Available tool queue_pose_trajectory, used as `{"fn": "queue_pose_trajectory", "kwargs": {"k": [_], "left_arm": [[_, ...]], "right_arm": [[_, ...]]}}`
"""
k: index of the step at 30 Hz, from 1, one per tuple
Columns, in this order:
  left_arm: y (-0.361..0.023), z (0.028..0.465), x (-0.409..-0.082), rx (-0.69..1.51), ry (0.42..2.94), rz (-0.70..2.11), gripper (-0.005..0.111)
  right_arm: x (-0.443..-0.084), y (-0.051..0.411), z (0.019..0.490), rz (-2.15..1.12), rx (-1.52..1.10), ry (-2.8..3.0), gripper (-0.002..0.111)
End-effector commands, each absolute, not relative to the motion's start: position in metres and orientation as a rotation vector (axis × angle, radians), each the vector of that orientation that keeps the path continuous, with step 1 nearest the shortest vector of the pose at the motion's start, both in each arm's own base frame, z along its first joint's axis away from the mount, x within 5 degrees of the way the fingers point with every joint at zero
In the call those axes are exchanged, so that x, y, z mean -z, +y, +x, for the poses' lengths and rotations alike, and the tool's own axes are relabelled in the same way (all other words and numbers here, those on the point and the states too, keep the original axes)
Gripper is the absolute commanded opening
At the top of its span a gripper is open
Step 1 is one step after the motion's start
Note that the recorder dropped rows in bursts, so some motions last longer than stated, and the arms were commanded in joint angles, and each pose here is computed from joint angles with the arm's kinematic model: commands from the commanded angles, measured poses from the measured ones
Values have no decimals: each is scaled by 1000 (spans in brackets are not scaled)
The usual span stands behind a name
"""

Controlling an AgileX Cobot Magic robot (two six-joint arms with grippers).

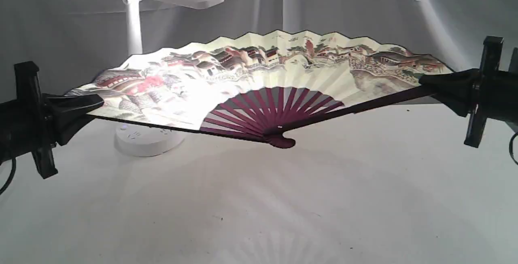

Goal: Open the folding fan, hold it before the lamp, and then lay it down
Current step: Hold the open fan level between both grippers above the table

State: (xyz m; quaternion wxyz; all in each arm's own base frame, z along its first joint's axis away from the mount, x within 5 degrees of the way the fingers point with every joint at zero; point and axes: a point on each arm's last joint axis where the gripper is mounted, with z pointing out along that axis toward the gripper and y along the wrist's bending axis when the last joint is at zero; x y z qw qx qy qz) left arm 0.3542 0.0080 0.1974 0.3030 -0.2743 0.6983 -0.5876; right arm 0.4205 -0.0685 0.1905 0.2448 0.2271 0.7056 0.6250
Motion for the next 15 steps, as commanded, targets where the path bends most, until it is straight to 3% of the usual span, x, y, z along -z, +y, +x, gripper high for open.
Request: {"fn": "queue_pose_trajectory", "kwargs": {"k": [1, 15], "left_arm": [[11, 354, -200, 1565, 1828, -762, 0], [20, 361, -217, 1666, 1560, -862, 0]], "right_arm": [[-194, -79, 422, 712, -1684, 1869, 0], [-237, -82, 427, 739, -1739, 1812, 0]]}}
